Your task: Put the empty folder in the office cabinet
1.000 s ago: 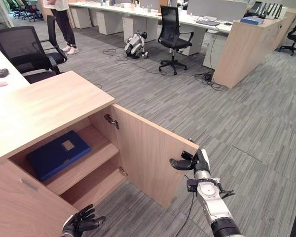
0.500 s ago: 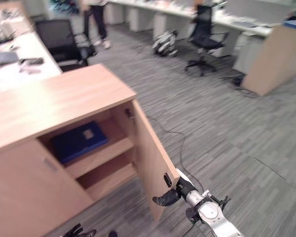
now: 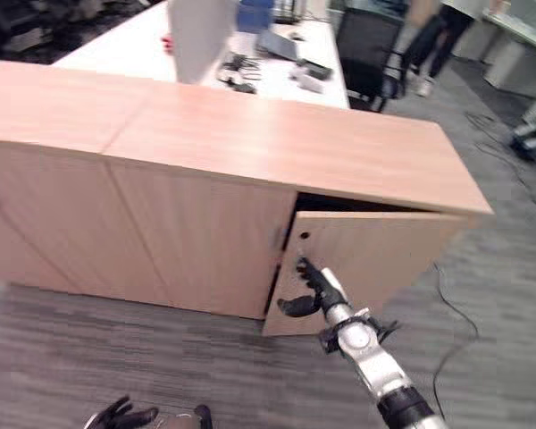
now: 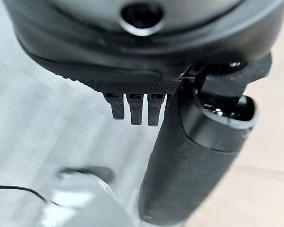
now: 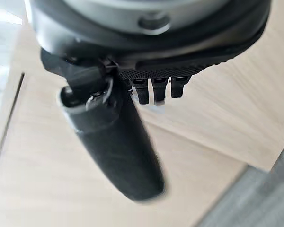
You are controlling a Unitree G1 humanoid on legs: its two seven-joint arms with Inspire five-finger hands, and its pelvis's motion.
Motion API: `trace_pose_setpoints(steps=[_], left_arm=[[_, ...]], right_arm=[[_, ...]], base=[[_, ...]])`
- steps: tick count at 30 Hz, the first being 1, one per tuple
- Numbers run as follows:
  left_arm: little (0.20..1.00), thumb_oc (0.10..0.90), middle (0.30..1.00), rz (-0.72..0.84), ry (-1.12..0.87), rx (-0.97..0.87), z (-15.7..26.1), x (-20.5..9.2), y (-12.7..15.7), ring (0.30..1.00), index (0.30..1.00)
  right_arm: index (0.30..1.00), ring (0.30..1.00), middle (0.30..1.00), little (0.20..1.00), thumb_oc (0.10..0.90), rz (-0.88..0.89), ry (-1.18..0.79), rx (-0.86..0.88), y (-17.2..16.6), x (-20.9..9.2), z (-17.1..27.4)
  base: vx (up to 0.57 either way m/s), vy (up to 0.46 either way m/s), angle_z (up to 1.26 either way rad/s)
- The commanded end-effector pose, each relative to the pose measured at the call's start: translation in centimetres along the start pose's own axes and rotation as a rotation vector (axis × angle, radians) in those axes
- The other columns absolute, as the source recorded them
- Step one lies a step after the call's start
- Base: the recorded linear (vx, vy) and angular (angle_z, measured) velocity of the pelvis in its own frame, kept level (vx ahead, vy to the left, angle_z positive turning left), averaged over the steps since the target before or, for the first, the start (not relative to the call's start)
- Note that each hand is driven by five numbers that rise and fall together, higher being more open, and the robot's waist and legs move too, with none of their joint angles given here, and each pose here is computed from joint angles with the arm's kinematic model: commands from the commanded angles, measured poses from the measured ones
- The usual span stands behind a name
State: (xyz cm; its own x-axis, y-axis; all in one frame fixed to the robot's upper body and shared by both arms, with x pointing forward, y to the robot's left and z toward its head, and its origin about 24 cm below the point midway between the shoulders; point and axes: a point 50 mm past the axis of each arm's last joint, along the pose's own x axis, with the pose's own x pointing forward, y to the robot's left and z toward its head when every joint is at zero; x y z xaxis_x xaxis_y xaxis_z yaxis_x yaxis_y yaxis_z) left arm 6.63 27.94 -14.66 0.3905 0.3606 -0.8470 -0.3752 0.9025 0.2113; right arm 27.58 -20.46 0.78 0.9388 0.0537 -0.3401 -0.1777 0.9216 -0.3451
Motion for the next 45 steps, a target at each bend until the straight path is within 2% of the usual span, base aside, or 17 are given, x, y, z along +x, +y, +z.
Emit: trace_pose_setpoints(steps=[1,8,10,11,12,19,23,27,28,31,33,34,39,40,45], left_arm=[[0.900,0.800,0.900,-0.028,-0.194,0.034,5.5,0.6,-1.1,0.900,0.900],[0.900,0.800,0.900,-0.076,-0.196,0.091,5.5,0.5,-1.7,0.900,0.900],[0.900,0.800,0.900,-0.077,-0.189,0.086,5.3,0.5,-1.6,0.900,0.900],[0.900,0.800,0.900,-0.077,-0.189,0.087,5.4,0.5,-1.5,0.900,0.900],[0.900,0.800,0.900,-0.074,-0.169,0.082,4.6,0.5,-1.4,0.900,0.900],[0.900,0.800,0.900,-0.101,-0.115,0.151,3.0,0.2,-1.3,0.900,0.900],[0.900,0.800,0.900,-0.111,-0.112,0.164,2.8,0.2,-1.5,0.900,0.900],[0.900,0.800,0.900,-0.120,-0.106,0.164,2.6,0.2,-1.9,0.900,0.900],[0.900,0.800,0.900,-0.125,-0.107,0.163,2.5,0.2,-2.2,0.900,0.900],[0.900,0.800,0.900,-0.129,-0.102,0.160,2.4,0.2,-2.3,0.900,0.900],[0.900,0.800,0.900,-0.133,-0.095,0.149,2.2,0.1,-2.6,0.900,0.900],[0.900,0.800,0.900,-0.132,-0.094,0.150,2.1,0.1,-2.6,0.900,0.900],[0.900,0.800,0.900,-0.146,-0.074,0.171,1.4,0.1,-3.0,0.900,0.900],[0.900,0.800,0.900,-0.155,-0.075,0.179,1.4,0.0,-3.4,0.900,0.900],[0.900,0.800,0.900,-0.172,-0.062,0.210,1.1,0.0,-3.5,0.900,0.900]], right_arm=[[0.900,0.900,0.900,0.900,0.800,0.367,-0.740,0.108,7.0,-1.5,15.2],[0.900,0.900,0.900,0.900,0.800,-0.178,-0.657,0.382,-4.0,0.7,13.1],[0.900,0.900,0.900,0.900,0.800,-0.319,-0.602,0.425,-6.8,0.8,11.7],[0.900,0.900,0.900,0.900,0.800,-0.320,-0.603,0.426,-6.9,0.8,11.6],[0.900,0.900,0.900,0.900,0.800,-0.428,-0.551,0.431,-9.0,0.6,10.2],[0.900,0.900,0.900,0.900,0.800,-0.608,-0.393,0.447,-13.2,-0.2,6.0],[0.900,0.900,0.900,0.900,0.800,-0.601,-0.367,0.434,-13.2,-0.3,5.3],[0.900,0.900,0.900,0.900,0.800,-0.554,-0.304,0.408,-11.5,-0.5,3.4],[0.900,0.900,0.900,0.900,0.800,-0.508,-0.255,0.398,-9.9,-0.5,1.9],[0.900,0.900,0.900,0.900,0.800,-0.459,-0.198,0.384,-8.2,-0.8,0.2],[0.900,0.900,0.900,0.900,0.800,-0.348,-0.073,0.337,-5.0,-1.6,-3.3],[0.900,0.900,0.900,0.900,0.800,-0.347,-0.071,0.336,-4.9,-1.7,-3.3],[0.900,0.900,0.900,0.900,0.800,-0.237,0.153,0.336,-0.4,-4.6,-9.4],[0.900,0.900,0.900,0.900,0.800,-0.220,0.295,0.366,1.5,-6.3,-12.6],[0.900,0.900,0.900,0.900,0.800,-0.188,0.439,0.365,3.0,-7.5,-15.3]], base=[[0.07,0.048,0.72],[0.13,-0.077,0.70],[0.06,-0.005,0.68],[0.06,-0.032,1.03],[0.08,-0.038,0.90],[0.05,-0.047,0.26],[0.01,-0.063,0.05],[0.01,-0.068,0.00],[0.00,-0.049,-0.04],[0.00,-0.036,-0.09],[0.00,-0.040,-0.02],[0.00,-0.025,-0.04],[0.00,-0.018,-0.16],[-0.02,-0.026,-0.45],[-0.01,-0.005,-0.38]])
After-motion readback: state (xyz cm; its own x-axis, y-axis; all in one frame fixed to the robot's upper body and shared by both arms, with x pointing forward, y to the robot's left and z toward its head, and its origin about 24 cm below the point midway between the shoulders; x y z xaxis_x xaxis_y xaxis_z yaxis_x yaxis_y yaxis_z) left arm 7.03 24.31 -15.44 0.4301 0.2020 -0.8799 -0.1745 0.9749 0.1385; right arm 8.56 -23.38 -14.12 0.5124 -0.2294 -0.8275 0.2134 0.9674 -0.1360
